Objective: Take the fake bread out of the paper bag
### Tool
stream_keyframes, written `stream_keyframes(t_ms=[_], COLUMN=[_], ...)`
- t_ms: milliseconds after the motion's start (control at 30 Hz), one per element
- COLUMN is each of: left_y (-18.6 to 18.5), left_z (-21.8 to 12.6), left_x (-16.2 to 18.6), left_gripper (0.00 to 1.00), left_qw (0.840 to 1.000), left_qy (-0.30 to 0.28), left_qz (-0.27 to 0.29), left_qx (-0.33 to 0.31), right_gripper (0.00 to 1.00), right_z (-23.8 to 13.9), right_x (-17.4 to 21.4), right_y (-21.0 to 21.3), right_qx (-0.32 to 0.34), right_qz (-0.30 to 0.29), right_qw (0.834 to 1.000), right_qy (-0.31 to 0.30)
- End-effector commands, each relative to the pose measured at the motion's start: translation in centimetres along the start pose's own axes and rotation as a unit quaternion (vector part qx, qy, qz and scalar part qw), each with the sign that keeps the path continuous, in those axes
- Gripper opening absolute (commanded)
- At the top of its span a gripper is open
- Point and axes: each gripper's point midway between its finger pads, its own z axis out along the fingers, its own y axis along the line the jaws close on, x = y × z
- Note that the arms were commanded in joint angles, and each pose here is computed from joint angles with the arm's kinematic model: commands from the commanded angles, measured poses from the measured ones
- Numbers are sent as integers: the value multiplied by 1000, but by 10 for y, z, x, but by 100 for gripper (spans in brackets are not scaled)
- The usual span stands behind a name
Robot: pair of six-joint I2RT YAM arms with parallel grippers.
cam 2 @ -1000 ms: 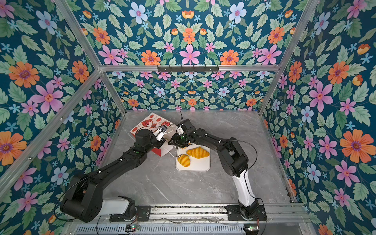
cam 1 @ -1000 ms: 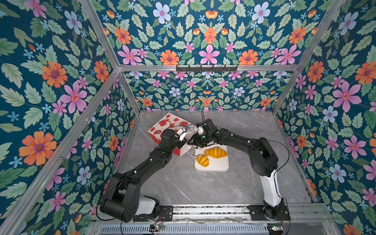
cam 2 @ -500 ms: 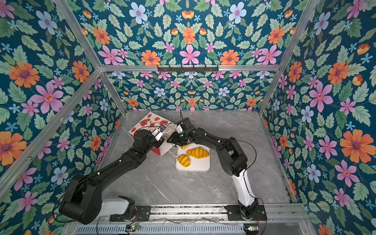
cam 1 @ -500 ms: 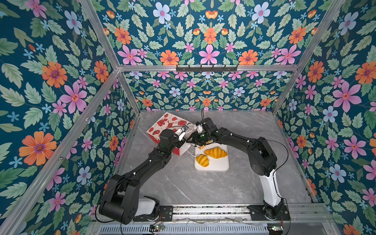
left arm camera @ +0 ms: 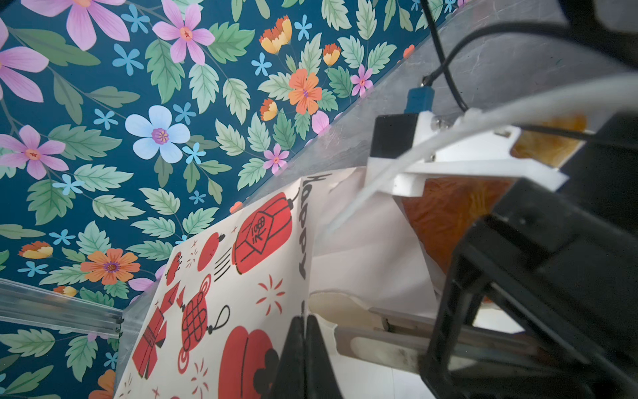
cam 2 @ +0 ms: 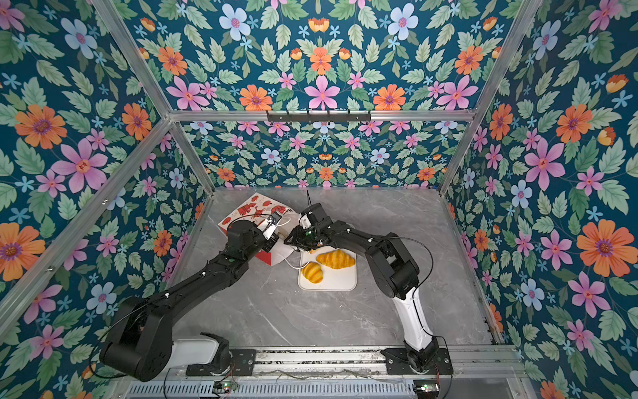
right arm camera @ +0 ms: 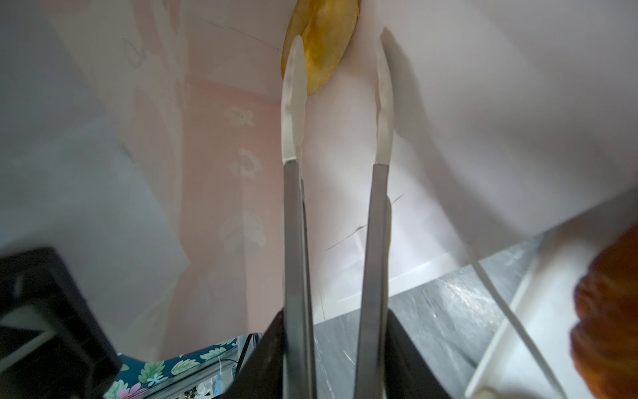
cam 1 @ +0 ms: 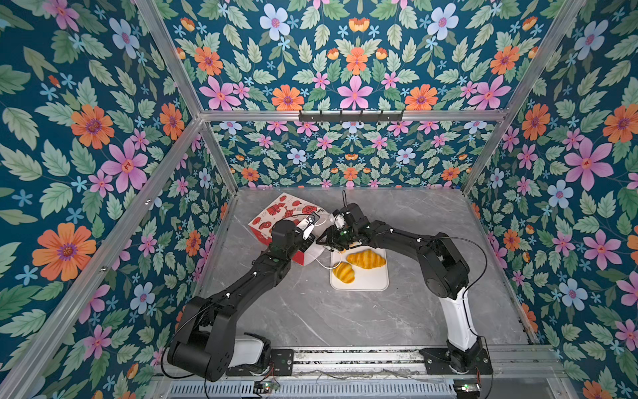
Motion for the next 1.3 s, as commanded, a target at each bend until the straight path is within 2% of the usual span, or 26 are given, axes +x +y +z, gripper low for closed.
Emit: stream_keyframes(t_ms=[0,1267], left_y=[5,-1], left_z=[1,5], left_x=[-8,-13], left_gripper=[0,0], left_qw=[1000,1000], left_qy=[-17,-23], left_qz=[2,-5], left_qx=[-9,11], right_gripper=[41,40], right_z=[-3,16], right_x=[-5,-17], right_y=[21,30], right_qx=[-35,-41], right_qz=[-13,-19], right_qw=[999,999], right_qy=[-15,-8])
